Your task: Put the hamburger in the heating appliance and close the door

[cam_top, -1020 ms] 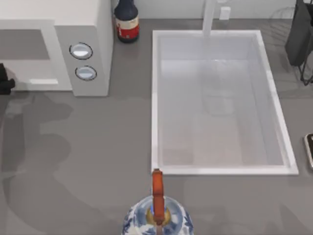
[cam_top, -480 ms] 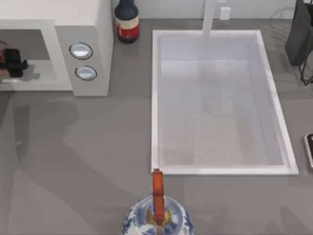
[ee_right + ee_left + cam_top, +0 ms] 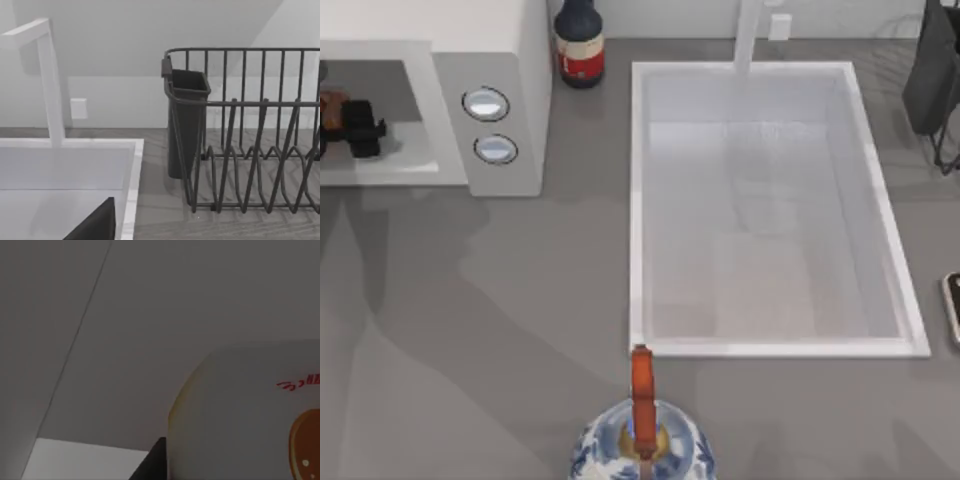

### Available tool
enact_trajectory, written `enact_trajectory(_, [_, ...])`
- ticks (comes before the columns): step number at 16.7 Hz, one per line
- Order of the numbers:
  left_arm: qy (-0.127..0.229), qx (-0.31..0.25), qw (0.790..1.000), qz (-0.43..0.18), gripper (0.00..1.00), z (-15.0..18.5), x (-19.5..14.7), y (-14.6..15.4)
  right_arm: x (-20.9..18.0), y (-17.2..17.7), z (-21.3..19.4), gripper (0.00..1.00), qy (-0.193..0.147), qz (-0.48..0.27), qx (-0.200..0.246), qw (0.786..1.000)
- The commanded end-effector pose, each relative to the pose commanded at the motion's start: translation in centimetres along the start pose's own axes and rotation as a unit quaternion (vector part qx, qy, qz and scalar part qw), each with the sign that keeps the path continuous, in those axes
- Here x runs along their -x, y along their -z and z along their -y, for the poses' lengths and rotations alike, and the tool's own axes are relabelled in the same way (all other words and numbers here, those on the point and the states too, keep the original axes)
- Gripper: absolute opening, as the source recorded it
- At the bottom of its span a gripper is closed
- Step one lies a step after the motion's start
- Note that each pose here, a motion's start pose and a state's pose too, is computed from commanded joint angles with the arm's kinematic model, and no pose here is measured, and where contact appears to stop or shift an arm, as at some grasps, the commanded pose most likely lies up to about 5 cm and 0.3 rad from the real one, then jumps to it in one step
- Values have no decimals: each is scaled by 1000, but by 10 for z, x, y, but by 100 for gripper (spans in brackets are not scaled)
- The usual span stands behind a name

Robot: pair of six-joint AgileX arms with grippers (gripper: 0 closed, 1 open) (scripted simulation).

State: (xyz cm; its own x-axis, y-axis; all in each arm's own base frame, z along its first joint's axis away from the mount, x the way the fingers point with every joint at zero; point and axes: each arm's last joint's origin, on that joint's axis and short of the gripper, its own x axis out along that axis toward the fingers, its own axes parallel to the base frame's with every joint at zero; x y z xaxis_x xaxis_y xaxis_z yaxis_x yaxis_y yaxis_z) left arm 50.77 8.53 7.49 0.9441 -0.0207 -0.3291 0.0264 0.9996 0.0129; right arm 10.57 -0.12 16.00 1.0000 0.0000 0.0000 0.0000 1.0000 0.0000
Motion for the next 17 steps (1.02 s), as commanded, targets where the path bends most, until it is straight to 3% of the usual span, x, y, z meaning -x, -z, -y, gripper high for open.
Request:
enact_trajectory(7, [-1, 7, 1000, -7, 0, -3, -6, 11, 0, 0, 0, 100, 0, 0, 0, 1000])
enact_trajectory(17, [-1, 7, 1000, -7, 75, -3, -6, 11, 0, 0, 0, 100, 0, 0, 0, 1000])
